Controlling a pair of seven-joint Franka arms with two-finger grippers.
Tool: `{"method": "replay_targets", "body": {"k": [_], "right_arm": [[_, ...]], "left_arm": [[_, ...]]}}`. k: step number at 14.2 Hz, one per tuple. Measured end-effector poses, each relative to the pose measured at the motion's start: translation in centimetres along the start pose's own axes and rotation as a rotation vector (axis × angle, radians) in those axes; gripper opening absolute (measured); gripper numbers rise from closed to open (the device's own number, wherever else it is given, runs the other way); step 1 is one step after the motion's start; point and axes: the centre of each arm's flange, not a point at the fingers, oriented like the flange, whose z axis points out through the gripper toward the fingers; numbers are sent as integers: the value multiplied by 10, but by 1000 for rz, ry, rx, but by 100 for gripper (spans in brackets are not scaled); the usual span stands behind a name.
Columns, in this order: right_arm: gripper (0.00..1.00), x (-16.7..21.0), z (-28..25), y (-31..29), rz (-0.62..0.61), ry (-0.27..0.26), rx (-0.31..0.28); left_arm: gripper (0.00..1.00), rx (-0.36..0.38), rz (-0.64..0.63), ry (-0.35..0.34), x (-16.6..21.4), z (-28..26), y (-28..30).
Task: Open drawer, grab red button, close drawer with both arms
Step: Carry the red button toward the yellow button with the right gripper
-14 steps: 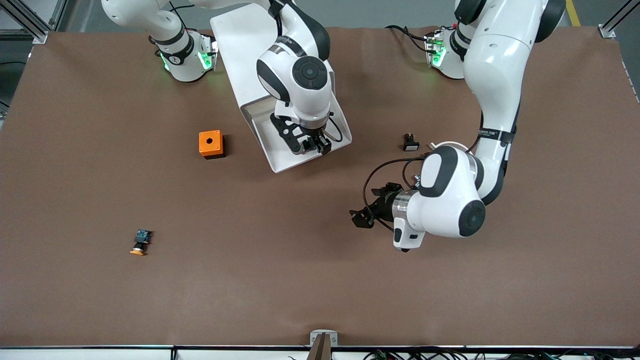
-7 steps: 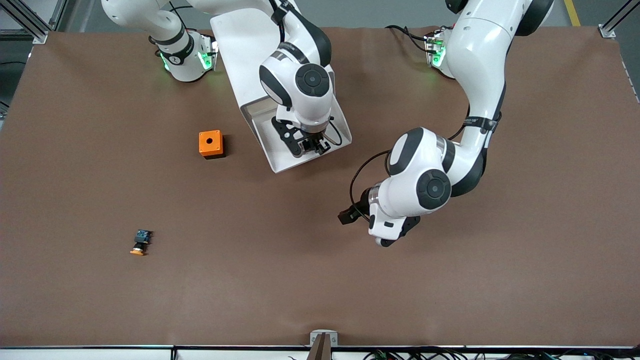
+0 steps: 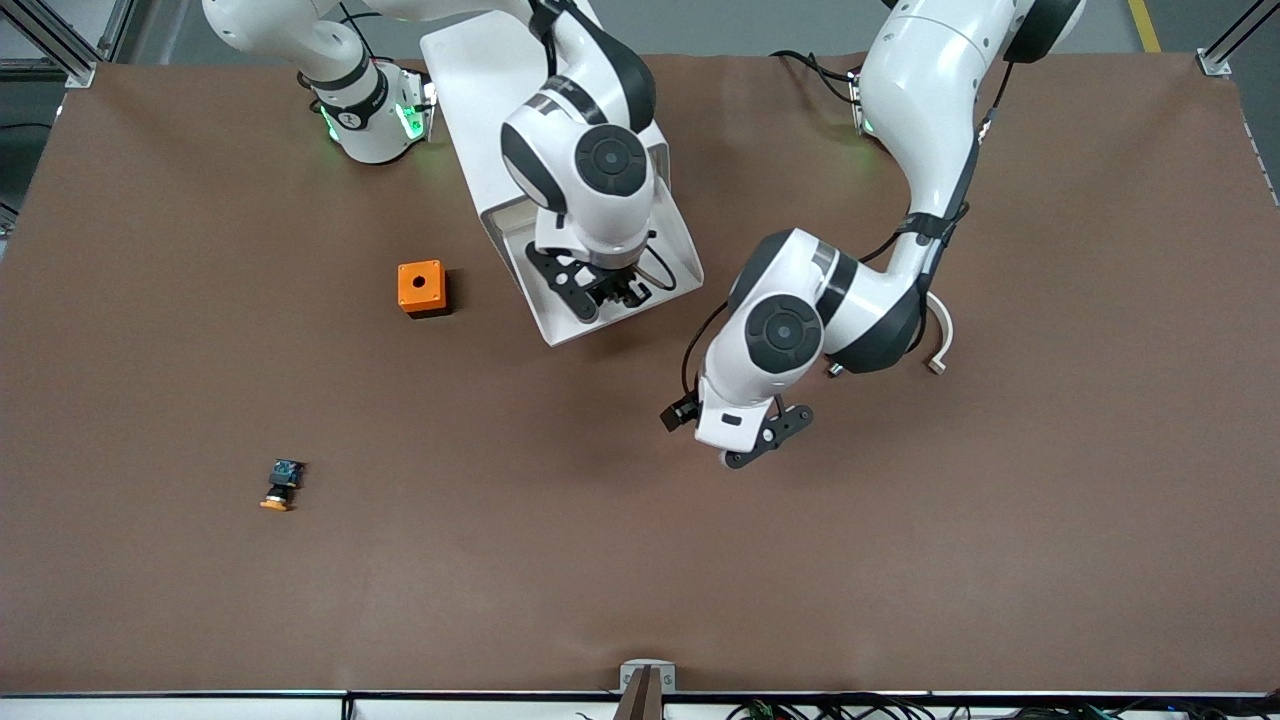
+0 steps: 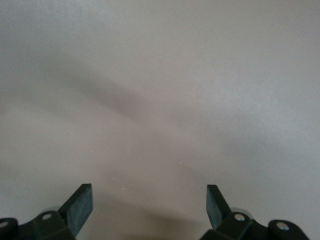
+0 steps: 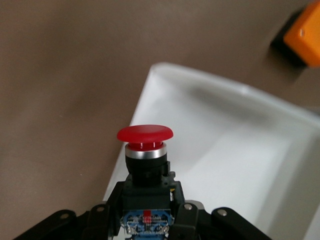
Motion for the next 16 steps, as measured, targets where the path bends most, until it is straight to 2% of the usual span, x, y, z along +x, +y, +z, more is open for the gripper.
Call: {"method": "replay_targets", "body": {"k": [4,9,13,16], "right_arm": [[41,130,-61,39,-272,3,72],[41,266,-44,92,-525,-11,62],[41,355,1,128,-576,-2,73],[41,395,64,137,-542,2,66]], "left_arm": [[100,14,6,22,-11,0,2],[100,35,11,26,-41,10,11],[100,67,39,29,-88,27,22],[100,80,51,27,-116,35,28]]}}
